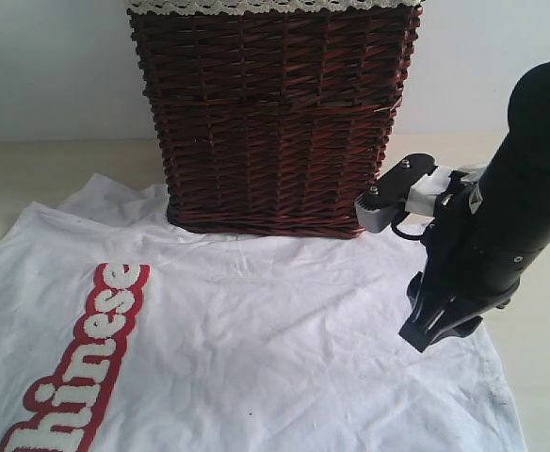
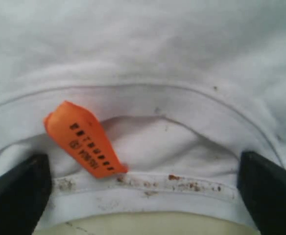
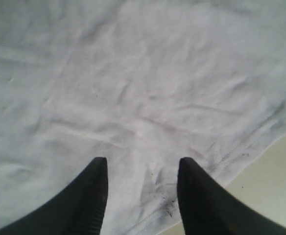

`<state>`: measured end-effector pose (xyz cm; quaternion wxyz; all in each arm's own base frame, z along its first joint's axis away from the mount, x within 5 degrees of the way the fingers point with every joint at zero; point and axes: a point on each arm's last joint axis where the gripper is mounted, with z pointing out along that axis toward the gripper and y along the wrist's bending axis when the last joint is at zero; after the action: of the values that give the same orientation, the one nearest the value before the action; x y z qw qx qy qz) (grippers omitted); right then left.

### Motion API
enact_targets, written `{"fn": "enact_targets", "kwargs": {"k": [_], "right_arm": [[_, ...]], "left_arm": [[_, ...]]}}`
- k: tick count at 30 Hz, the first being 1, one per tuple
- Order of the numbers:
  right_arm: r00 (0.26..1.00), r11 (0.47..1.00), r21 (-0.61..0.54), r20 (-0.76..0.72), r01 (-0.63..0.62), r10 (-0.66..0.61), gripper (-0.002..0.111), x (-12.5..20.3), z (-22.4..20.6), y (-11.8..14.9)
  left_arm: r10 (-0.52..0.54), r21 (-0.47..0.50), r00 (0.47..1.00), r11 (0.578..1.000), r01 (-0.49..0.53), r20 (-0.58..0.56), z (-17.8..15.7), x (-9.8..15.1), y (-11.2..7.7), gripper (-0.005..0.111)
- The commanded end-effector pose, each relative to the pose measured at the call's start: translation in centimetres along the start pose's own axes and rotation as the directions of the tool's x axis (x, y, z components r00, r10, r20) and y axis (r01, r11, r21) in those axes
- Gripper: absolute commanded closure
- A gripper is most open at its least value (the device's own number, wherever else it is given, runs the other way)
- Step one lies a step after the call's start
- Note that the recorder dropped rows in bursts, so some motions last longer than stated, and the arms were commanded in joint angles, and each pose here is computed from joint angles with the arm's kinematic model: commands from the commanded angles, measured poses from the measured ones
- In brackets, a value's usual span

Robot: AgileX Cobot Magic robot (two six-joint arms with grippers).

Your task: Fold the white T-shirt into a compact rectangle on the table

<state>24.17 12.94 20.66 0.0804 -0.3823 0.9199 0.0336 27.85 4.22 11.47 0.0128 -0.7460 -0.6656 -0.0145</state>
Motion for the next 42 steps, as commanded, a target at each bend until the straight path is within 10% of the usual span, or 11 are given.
{"fn": "enact_targets", "kwargs": {"k": [1, 5, 11, 17, 20, 23, 29, 42], "right_arm": [[0.998, 0.996, 0.057, -0.005, 0.065, -0.065, 0.063, -0.1, -0.2, -0.6], [0.887, 0.880, 0.153, -0.192, 0.449, -0.419, 0.064, 0.8, -0.4, -2.1], [0.902, 0.898, 0.162, -0.218, 0.409, -0.372, 0.073, 1.4, -0.2, -2.2], [0.832, 0.864, 0.103, -0.345, 0.494, -0.434, 0.016, 3.9, 1.4, -2.0], [0.835, 0.875, 0.082, -0.354, 0.476, -0.421, 0.017, 4.8, 2.2, -1.6], [0.672, 0.743, -0.018, -0.414, 0.669, -0.615, 0.017, 5.3, 2.0, -1.9], [0.771, 0.788, 0.029, -0.230, 0.615, -0.594, 0.017, 3.8, 2.6, -1.0], [0.692, 0.727, -0.090, -0.246, 0.681, -0.679, 0.012, 4.1, 4.0, -0.7]], "left_arm": [[0.008, 0.008, 1.000, 1.000, -0.008, -0.001, 0.4, 0.0, -0.2, 0.002], [0.008, 0.008, 1.000, 1.000, -0.008, -0.001, 0.4, 0.0, -0.2, 0.002], [0.008, 0.008, 1.000, 1.000, -0.008, -0.001, 0.4, 0.0, -0.2, 0.002], [0.008, 0.008, 1.000, 1.000, -0.008, -0.001, 0.4, 0.0, -0.2, 0.002], [0.008, 0.008, 1.000, 1.000, -0.008, -0.001, 0.4, 0.0, -0.2, 0.002], [0.008, 0.008, 1.000, 1.000, -0.008, -0.001, 0.4, 0.0, -0.2, 0.002], [0.008, 0.008, 1.000, 1.000, -0.008, -0.001, 0.4, 0.0, -0.2, 0.002], [0.008, 0.008, 1.000, 1.000, -0.008, -0.001, 0.4, 0.0, -0.2, 0.002]]}}
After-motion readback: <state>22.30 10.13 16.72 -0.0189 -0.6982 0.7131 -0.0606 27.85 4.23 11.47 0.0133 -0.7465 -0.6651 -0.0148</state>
